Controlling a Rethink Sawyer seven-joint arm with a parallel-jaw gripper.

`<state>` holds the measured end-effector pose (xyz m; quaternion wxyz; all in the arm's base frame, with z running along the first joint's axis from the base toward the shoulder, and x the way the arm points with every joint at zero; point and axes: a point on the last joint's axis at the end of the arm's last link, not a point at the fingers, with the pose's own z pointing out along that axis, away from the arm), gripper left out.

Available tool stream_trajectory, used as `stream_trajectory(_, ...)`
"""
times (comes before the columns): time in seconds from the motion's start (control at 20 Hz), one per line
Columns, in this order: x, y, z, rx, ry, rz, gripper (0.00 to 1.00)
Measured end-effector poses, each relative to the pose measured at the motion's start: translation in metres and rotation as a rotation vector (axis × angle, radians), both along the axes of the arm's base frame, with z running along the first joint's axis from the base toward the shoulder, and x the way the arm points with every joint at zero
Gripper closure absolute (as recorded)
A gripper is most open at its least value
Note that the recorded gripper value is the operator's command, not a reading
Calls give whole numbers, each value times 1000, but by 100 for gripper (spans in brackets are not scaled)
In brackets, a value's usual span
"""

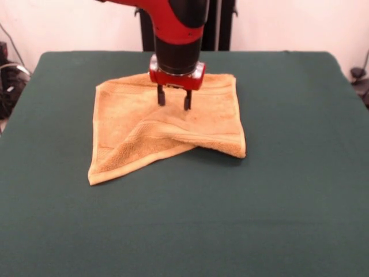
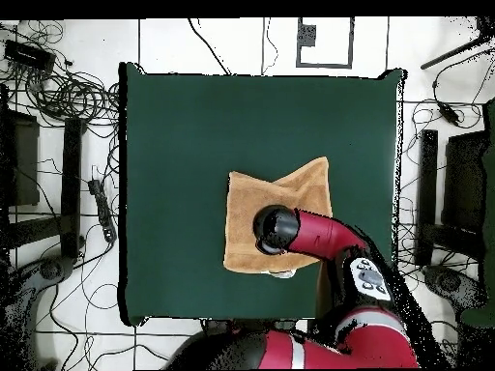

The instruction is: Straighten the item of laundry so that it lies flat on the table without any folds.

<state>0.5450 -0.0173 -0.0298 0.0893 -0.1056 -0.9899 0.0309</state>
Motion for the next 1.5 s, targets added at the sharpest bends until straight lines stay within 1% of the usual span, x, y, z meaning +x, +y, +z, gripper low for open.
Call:
stream_trajectory(0.15,-14,0,4,6,20,-9,0)
stream_trajectory(0.2,-25,1,4,12,37,-15,0)
stream_trajectory(0.25,-29,2,3,14,41,-17,0)
stream_trajectory(0.35,-39,3,-1,16,46,-18,0)
stream_trajectory(0.4,-49,5,-10,16,37,-15,0)
stream_trajectory(0.45,-51,5,-12,16,33,-15,0)
stream_trajectory(0.55,-53,6,-14,10,1,-12,0)
stream_trajectory(0.75,-57,7,-13,4,-28,-2,0)
stream_trajectory(0.9,-60,9,-13,-4,-54,18,0)
stream_trajectory(1.2,-63,11,-13,-20,-83,42,0)
stream_trajectory(1.5,-66,12,-13,-27,-102,46,0)
